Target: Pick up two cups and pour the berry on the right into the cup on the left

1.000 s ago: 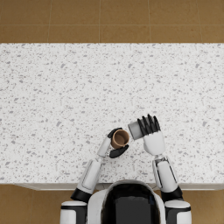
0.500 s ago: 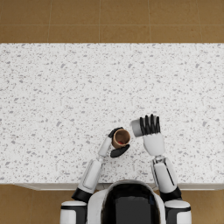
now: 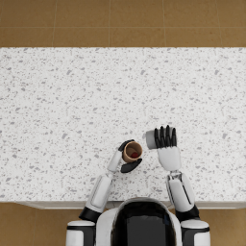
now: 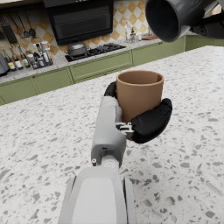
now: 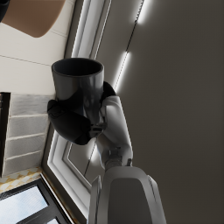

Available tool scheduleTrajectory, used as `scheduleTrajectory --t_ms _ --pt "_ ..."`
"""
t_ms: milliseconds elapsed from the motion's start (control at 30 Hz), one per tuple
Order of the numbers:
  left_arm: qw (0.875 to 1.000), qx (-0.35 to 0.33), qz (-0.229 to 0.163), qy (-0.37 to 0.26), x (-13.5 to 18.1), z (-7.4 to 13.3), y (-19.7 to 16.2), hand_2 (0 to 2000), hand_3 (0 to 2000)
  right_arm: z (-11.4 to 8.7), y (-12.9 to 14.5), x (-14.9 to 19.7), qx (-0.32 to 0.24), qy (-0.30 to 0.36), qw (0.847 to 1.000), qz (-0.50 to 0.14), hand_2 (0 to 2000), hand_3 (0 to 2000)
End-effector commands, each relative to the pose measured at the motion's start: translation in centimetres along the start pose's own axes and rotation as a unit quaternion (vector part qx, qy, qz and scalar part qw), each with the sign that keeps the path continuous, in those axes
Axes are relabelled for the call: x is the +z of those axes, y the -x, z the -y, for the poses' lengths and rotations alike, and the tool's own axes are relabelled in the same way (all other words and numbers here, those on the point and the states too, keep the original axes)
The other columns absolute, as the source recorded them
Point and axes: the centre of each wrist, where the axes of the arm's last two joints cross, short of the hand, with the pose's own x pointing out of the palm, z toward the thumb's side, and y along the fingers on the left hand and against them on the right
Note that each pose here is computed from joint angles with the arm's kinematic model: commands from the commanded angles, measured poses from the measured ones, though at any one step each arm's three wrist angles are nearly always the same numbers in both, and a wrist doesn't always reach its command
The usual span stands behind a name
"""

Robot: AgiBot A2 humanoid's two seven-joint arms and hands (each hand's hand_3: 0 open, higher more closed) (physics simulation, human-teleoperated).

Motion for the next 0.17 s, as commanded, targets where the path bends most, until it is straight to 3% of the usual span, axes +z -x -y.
scheduleTrajectory --t_ms 33,167 --pt "1.000 0.000 0.000 0.000 0.00 0.00 0.00 2000 1280 0.00 0.00 0.00 0.000 0.000 1.000 0.000 2000 1280" --pt "1.000 0.000 0.000 0.000 0.00 0.00 0.00 2000 1280 0.00 0.00 0.00 0.000 0.000 1.000 0.000 2000 1280"
